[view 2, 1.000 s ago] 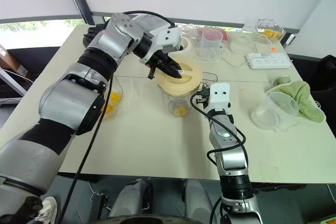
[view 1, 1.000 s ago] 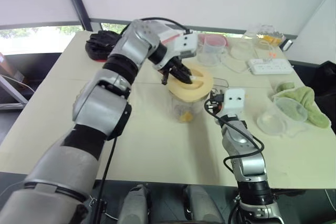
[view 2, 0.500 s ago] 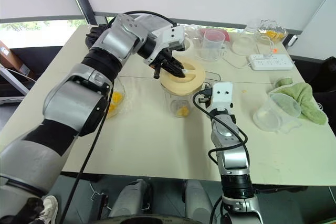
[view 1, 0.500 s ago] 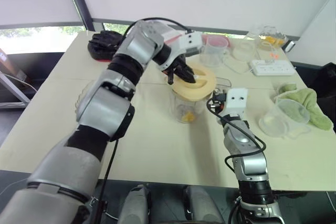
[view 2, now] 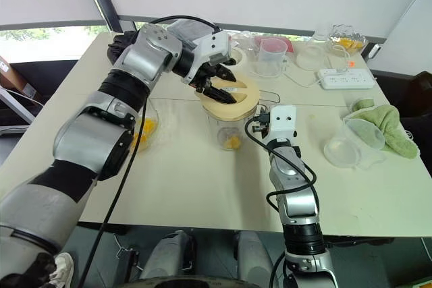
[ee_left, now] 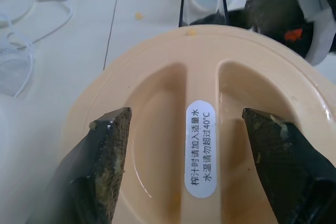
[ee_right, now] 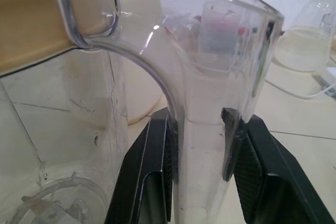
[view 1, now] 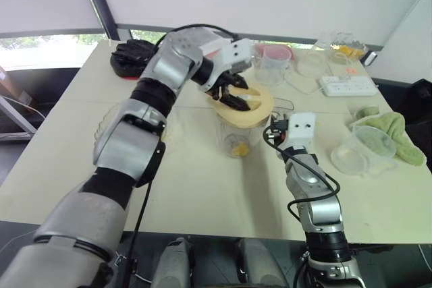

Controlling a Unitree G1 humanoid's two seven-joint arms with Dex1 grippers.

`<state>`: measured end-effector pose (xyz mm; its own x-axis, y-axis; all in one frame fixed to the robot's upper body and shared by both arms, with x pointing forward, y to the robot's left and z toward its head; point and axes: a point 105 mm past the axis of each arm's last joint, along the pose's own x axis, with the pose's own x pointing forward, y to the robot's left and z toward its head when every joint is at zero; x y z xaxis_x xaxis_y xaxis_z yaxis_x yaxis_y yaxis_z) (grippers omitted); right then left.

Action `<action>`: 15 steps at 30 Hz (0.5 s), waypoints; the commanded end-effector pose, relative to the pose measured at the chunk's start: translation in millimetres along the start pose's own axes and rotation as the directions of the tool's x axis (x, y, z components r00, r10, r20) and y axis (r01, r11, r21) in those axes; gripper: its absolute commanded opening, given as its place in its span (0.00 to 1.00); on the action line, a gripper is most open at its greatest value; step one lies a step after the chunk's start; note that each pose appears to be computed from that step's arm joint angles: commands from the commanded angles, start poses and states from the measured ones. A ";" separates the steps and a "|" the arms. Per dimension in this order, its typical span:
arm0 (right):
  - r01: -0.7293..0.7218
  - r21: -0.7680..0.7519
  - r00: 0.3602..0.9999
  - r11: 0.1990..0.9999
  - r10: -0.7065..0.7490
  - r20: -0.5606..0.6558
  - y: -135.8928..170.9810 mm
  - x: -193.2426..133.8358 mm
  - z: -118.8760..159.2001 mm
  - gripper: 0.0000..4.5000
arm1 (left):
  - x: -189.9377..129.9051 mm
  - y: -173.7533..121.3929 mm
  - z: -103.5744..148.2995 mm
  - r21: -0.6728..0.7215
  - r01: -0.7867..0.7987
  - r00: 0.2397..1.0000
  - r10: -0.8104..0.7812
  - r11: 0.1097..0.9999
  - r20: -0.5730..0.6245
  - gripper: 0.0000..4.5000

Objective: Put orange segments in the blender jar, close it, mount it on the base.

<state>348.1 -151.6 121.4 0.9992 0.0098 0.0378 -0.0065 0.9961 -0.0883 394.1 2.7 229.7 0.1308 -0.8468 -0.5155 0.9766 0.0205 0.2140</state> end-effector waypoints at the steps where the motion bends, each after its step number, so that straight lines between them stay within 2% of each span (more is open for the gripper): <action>1: 0.021 -0.054 1.000 0.998 -0.022 -0.014 -9.1 -2.1 -4.1 0.23 | -15.8 7.8 13.4 -0.060 -0.054 0.988 0.062 0.997 0.139 0.80; 5: 0.012 -0.058 1.000 0.998 -0.013 -0.017 -7.4 -1.1 -5.2 0.23 | -29.2 16.0 29.9 -0.184 -0.083 0.922 0.146 0.979 0.358 0.80; 7: 0.003 -0.064 1.000 0.998 -0.005 -0.018 -6.3 -0.9 -5.5 0.23 | -42.8 21.6 43.9 -0.278 -0.071 0.827 0.213 0.958 0.521 0.80; 8: 0.000 -0.066 1.000 0.998 -0.001 -0.018 -6.1 -0.8 -5.5 0.23 | -48.5 21.9 45.9 -0.315 -0.050 0.797 0.228 0.948 0.560 0.80; 11: -0.005 -0.070 1.000 0.998 0.003 -0.020 -6.2 -1.0 -5.5 0.23 | -57.9 22.1 42.1 -0.350 -0.072 0.761 0.278 0.934 0.586 0.80; 15: -0.012 -0.073 1.000 0.997 0.011 -0.020 -6.9 -0.6 -4.7 0.23 | -68.1 25.0 21.9 -0.348 -0.206 0.771 0.371 0.915 0.518 0.80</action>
<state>348.0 -150.1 122.4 0.9982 0.0428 0.0417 -0.0378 0.9927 -0.1145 407.4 43.2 273.3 0.3519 -0.9313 0.0945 0.9357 0.3474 -0.0612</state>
